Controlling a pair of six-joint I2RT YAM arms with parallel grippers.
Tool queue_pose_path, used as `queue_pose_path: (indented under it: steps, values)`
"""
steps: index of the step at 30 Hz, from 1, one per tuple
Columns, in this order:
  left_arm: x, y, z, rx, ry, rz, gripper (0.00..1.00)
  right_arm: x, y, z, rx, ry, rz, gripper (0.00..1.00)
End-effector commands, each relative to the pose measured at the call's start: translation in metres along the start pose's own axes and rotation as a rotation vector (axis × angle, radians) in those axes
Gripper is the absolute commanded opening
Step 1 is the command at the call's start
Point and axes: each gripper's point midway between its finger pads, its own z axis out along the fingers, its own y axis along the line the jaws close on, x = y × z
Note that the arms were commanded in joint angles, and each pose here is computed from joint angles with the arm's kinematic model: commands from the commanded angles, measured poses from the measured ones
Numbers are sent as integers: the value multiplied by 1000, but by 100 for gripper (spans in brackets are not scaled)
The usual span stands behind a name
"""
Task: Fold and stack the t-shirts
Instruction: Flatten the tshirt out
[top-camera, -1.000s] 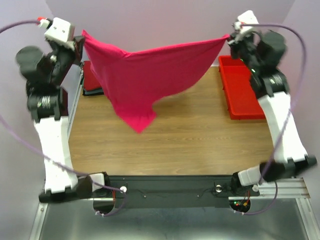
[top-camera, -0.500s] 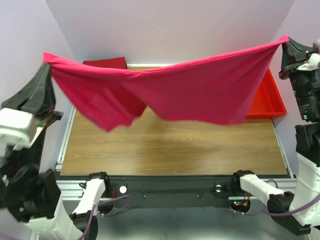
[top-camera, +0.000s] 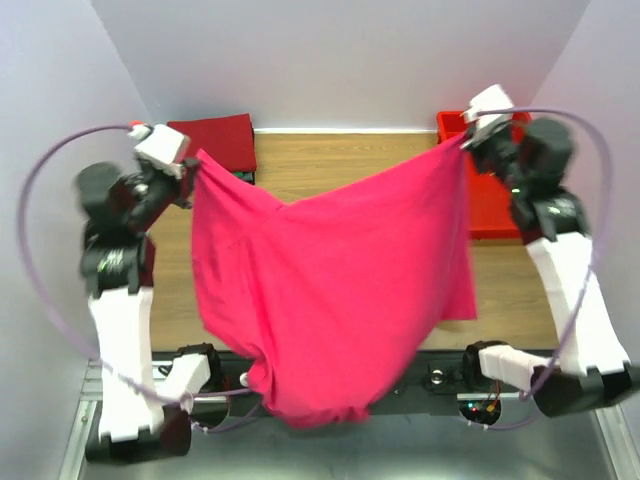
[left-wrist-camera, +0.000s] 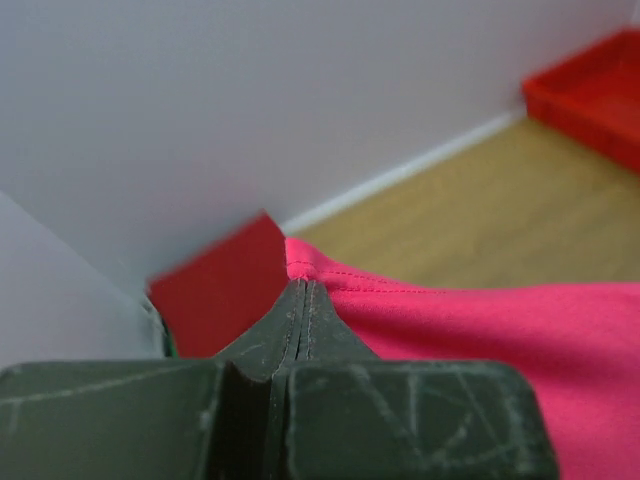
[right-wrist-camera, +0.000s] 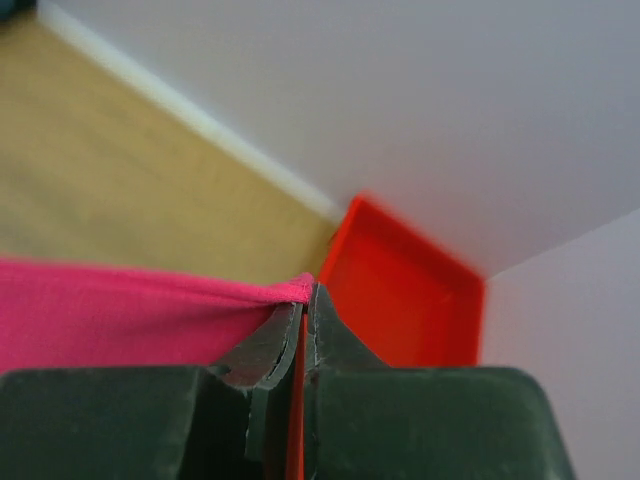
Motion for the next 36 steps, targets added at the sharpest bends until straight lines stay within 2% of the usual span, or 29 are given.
queue_pose_path:
  steps: [1,3,4,6,7,10,11,15,22,30,36]
  values:
    - [88,-3,27,42,170,-58,0,83,57,32,-193,139,-4,0]
    - [126,0,41,28,227,-85,0,114,74,44,-231,192,17,1]
    - [147,1,53,28,269,-90,0,144,90,56,-270,251,37,1]
    - [169,7,69,10,298,-89,0,165,103,74,-303,268,48,1]
    - [191,8,81,17,347,-107,0,188,116,86,-340,312,62,0]
    - [236,12,102,18,430,-117,0,216,132,109,-383,359,64,1]
    - [246,13,107,12,452,-112,0,242,144,121,-410,409,73,1]
    - [286,25,126,-32,539,-144,0,270,153,162,-419,457,105,1]
    - [301,65,155,-131,579,-103,0,288,157,217,-405,469,151,1]
    - [296,97,173,-174,601,-58,0,279,145,256,-356,429,162,1]
    - [272,79,161,-78,559,-34,0,269,135,250,-345,416,114,1]
